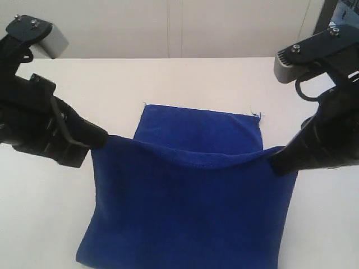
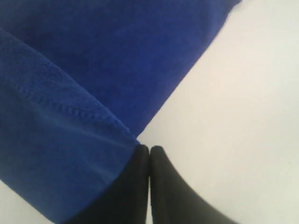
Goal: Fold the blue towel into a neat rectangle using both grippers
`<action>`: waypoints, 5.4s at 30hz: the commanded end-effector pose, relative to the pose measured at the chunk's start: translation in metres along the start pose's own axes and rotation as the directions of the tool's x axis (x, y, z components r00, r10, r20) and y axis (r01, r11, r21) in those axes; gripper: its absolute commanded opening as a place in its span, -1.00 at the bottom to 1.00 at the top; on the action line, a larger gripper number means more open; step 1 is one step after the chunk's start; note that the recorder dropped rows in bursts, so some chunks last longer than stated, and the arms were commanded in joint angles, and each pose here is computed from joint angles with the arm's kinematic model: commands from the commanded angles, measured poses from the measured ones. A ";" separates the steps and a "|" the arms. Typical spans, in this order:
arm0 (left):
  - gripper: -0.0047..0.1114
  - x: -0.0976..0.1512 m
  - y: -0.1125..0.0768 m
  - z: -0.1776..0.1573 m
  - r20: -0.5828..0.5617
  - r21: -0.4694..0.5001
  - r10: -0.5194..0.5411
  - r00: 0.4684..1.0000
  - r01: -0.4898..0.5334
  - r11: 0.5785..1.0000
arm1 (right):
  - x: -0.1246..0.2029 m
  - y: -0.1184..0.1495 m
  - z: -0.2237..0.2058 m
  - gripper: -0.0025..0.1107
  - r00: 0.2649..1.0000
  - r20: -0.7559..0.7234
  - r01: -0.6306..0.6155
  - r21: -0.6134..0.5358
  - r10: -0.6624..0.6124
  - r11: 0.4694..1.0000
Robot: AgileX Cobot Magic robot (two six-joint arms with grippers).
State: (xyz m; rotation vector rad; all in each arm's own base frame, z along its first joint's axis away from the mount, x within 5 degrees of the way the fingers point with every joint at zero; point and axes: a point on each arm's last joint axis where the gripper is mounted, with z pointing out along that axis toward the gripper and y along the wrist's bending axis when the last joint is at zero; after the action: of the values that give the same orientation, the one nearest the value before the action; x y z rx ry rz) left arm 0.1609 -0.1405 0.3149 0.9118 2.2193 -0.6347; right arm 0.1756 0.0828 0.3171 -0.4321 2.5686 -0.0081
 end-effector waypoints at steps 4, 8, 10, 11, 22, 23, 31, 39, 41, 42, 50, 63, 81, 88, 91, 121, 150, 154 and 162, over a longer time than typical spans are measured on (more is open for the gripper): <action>-0.92 -0.006 0.013 0.026 0.028 -0.046 -0.068 0.997 0.069 0.997 | -0.012 -0.004 0.021 -0.96 0.999 0.017 -0.049 0.103 0.048 0.993; -0.92 -0.010 0.022 0.039 0.061 -0.084 -0.078 0.995 0.083 0.993 | -0.018 -0.007 0.032 -0.96 0.998 0.029 -0.058 0.173 0.054 0.983; -0.92 -0.013 0.025 0.044 0.088 -0.104 -0.080 0.993 0.089 0.991 | -0.020 -0.009 0.036 -0.96 0.998 0.035 -0.059 0.207 0.053 0.977; -0.92 -0.014 0.027 0.047 0.102 -0.116 -0.080 0.992 0.092 0.989 | -0.022 -0.009 0.040 -0.96 0.998 0.032 -0.053 0.221 0.047 0.974; -0.92 -0.033 0.041 0.059 0.213 -0.193 -0.042 0.976 0.084 0.978 | -0.034 -0.008 0.071 -0.96 0.999 0.036 -0.014 0.294 0.003 0.956; -0.92 -0.037 0.041 0.058 0.216 -0.196 -0.030 0.976 0.073 0.978 | -0.035 -0.009 0.072 -0.96 0.999 0.036 -0.004 0.305 -0.008 0.952; -0.92 -0.044 0.052 0.084 0.185 -0.224 -0.013 0.983 0.055 0.973 | -0.041 -0.019 0.091 -0.96 0.999 0.047 -0.023 0.335 0.008 0.942; -0.92 -0.037 0.065 0.112 0.161 -0.255 -0.028 0.987 0.069 0.964 | -0.044 -0.026 0.127 -0.96 1.000 0.013 -0.015 0.317 0.011 0.948; -0.92 -0.036 0.067 0.117 0.160 -0.263 -0.029 0.987 0.071 0.962 | -0.045 -0.026 0.134 -0.96 1.000 0.010 -0.014 0.307 0.011 0.952; -0.92 -0.036 0.068 0.119 0.166 -0.268 -0.028 0.986 0.072 0.961 | -0.045 -0.026 0.137 -0.96 1.000 0.009 -0.012 0.302 0.010 0.953; -0.92 -0.066 0.065 0.109 0.206 -0.258 0.037 0.978 0.018 0.966 | -0.059 -0.028 0.128 -0.96 0.998 0.052 -0.033 0.312 0.018 0.949; -0.92 -0.056 0.087 0.149 0.118 -0.277 0.014 0.993 0.019 0.961 | -0.061 -0.036 0.163 -0.96 1.000 0.023 0.007 0.325 -0.015 0.946; -0.92 -0.067 0.104 0.179 0.163 -0.334 0.068 0.984 -0.010 0.943 | -0.082 -0.055 0.184 -0.96 0.998 0.050 0.005 0.394 -0.027 0.919; -0.92 -0.074 0.107 0.182 0.200 -0.352 0.080 0.977 -0.004 0.936 | -0.085 -0.064 0.193 -0.96 0.999 0.044 0.001 0.413 -0.021 0.911; -0.92 -0.088 0.104 0.178 0.203 -0.335 0.098 0.974 -0.025 0.942 | -0.096 -0.067 0.179 -0.96 0.996 0.091 -0.023 0.424 -0.017 0.906; -0.87 -0.058 0.164 0.243 0.232 -0.462 0.057 0.971 0.058 0.885 | -0.098 -0.087 0.271 -0.87 0.997 0.052 0.030 0.375 -0.053 0.927; -0.02 -0.041 0.178 0.201 -0.032 -0.322 -0.224 0.974 0.202 0.925 | -0.119 -0.110 0.238 -0.39 0.969 0.046 -0.247 0.155 0.243 0.957; -0.02 -0.021 0.201 0.178 -0.119 -0.324 -0.469 0.875 0.413 0.851 | -0.120 -0.106 0.237 -0.39 0.968 0.012 -0.250 0.076 0.250 0.965; -0.02 -0.009 0.202 0.171 -0.222 -0.304 -0.534 0.816 0.463 0.833 | -0.111 -0.102 0.257 -0.39 0.955 -0.043 -0.290 0.054 0.293 0.955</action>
State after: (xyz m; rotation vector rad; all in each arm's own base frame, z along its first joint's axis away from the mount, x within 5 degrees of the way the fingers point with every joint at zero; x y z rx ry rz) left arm 0.3859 -0.1192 0.1639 0.3073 2.7511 -0.4223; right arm 0.4254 0.0415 0.1676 -0.0364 2.6334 0.0200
